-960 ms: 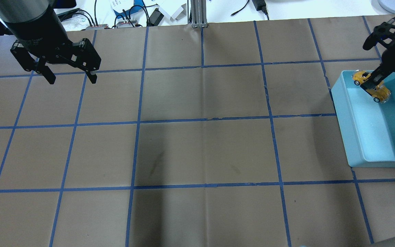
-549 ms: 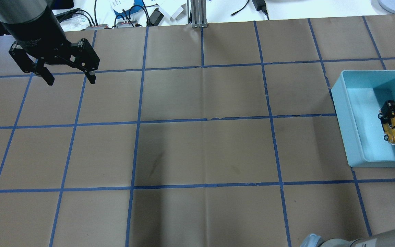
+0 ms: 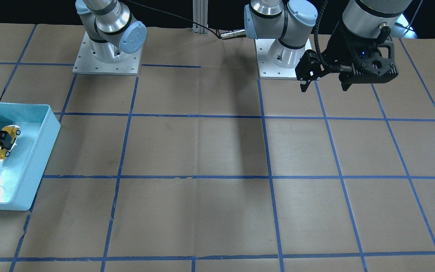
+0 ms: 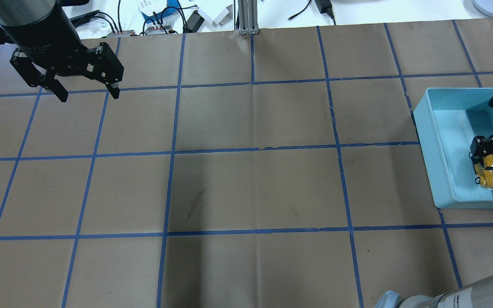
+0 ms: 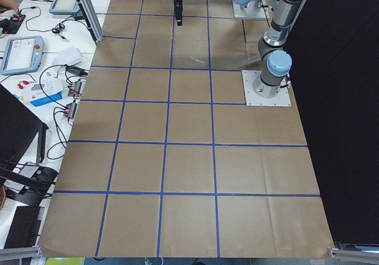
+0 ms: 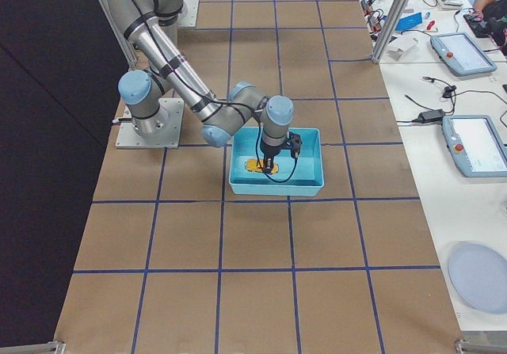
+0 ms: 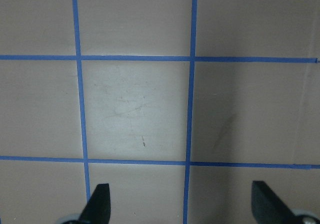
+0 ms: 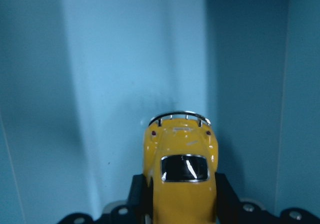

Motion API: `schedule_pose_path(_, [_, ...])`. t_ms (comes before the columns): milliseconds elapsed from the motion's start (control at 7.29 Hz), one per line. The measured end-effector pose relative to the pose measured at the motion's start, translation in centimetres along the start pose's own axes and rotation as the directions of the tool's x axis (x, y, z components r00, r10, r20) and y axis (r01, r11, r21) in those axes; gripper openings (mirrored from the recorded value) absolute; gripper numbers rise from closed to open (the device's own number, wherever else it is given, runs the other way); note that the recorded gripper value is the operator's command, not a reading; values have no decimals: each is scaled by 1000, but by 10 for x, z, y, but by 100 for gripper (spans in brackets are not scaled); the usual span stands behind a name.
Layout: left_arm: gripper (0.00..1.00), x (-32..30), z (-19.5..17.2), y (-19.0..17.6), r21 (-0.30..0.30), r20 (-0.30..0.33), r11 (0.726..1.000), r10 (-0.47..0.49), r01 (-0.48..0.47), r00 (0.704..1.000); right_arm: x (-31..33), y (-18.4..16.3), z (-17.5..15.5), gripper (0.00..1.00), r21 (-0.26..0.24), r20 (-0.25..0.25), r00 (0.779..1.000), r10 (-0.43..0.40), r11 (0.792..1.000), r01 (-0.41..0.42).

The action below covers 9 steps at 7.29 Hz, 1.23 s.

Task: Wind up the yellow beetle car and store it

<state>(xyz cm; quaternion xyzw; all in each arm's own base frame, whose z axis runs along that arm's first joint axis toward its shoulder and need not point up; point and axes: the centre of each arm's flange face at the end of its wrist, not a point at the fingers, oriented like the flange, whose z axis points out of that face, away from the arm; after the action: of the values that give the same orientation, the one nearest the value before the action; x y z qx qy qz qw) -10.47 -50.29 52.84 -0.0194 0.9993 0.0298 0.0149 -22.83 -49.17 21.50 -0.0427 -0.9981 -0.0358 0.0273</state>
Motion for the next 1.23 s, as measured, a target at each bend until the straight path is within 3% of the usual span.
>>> schedule_pose_path(274, [100,0,-3,4,10,-2,1000,3,-3,1000,-3,-4,-6,100,19,-2,1000,-16,1000,16])
schedule_pose_path(549, [100,2,-4,5,11,-19,1000,1,-1,1000,-27,-19,-45,98,81,-57,990,-132,987,137])
schedule_pose_path(823, [100,5,-1,9,8,-53,1000,-12,13,999,-75,-29,-111,98,142,-103,970,-218,962,232])
schedule_pose_path(1234, [100,5,3,11,19,-66,999,-48,49,997,-194,-10,-231,99,211,-96,963,-251,941,266])
